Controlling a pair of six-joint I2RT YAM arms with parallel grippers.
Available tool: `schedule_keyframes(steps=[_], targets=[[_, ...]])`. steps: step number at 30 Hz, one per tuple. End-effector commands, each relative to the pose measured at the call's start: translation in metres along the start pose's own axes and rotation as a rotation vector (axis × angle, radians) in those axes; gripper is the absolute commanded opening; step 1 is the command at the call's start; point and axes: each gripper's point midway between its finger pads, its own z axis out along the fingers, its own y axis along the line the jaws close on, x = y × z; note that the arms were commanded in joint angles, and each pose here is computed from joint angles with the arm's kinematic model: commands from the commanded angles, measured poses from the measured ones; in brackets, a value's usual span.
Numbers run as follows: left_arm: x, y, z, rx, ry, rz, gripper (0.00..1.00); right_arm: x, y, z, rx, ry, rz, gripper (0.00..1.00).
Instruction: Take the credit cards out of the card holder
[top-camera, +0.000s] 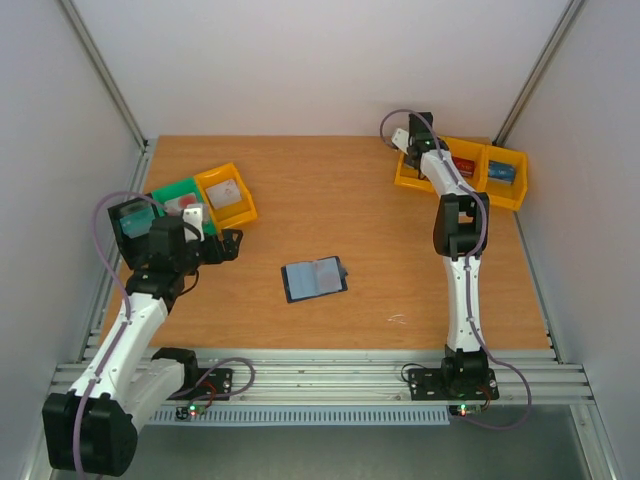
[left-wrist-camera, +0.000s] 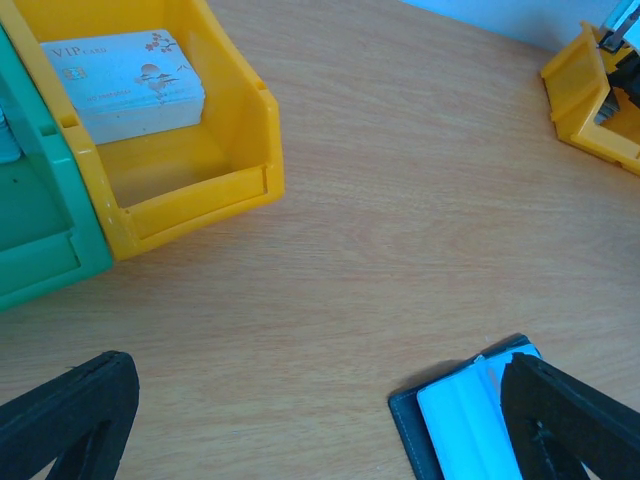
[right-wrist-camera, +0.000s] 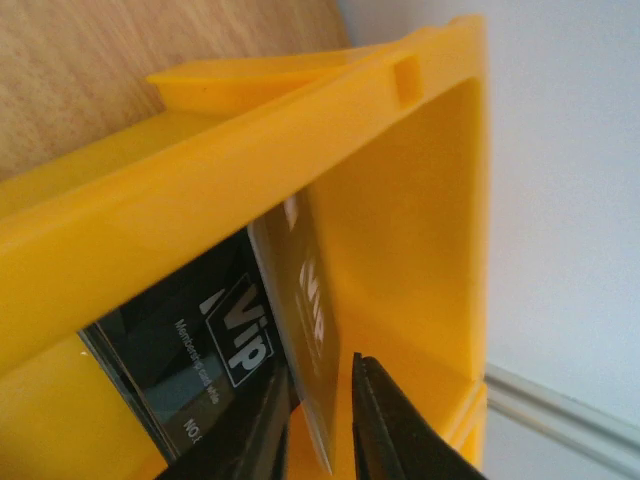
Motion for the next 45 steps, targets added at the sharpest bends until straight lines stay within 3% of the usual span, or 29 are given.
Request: schedule_keyframes(steps=[1,6,14,22,26,29,32,36,41,45], targets=[[-0.023,-0.006,-0.004,0.009,-0.065,0.058,0.99,0.007,-0.003,0.009,0.043,0.026,-0.015,0.28],[-0.026,-0.013,-0.006,0.044,-0.076,0.08,0.99,0.009,-0.012,0.004,0.075,0.049,0.004,0.68],[-0.03,-0.024,-0.012,0.096,-0.116,0.166,0.99,0.003,-0.052,-0.04,0.143,0.036,0.027,0.98],[-0.024,-0.023,-0.022,0.089,-0.127,0.202,1.0,-0.01,-0.075,-0.092,0.112,-0.053,0.113,0.99],[-0.012,-0.025,-0.022,0.114,-0.097,0.11,0.99,-0.031,-0.095,-0.145,0.091,-0.163,0.255,0.98],[0.001,-0.024,-0.015,0.139,-0.05,-0.055,0.99,-0.05,-0.09,-0.199,0.019,-0.225,0.444,0.98],[0.022,-0.027,-0.003,0.177,0.031,-0.24,0.99,-0.073,-0.048,-0.253,-0.18,-0.268,0.646,0.94],[0.048,-0.037,0.014,0.22,0.133,-0.324,0.99,-0.108,0.05,-0.311,-0.603,-0.279,0.857,0.85],[0.08,-0.052,0.035,0.255,0.236,-0.37,0.98,-0.104,0.176,-0.349,-0.938,-0.129,0.942,0.75],[0.112,-0.052,0.052,0.219,0.332,-0.447,0.98,-0.08,0.249,-0.359,-1.103,-0.005,0.997,0.66]])
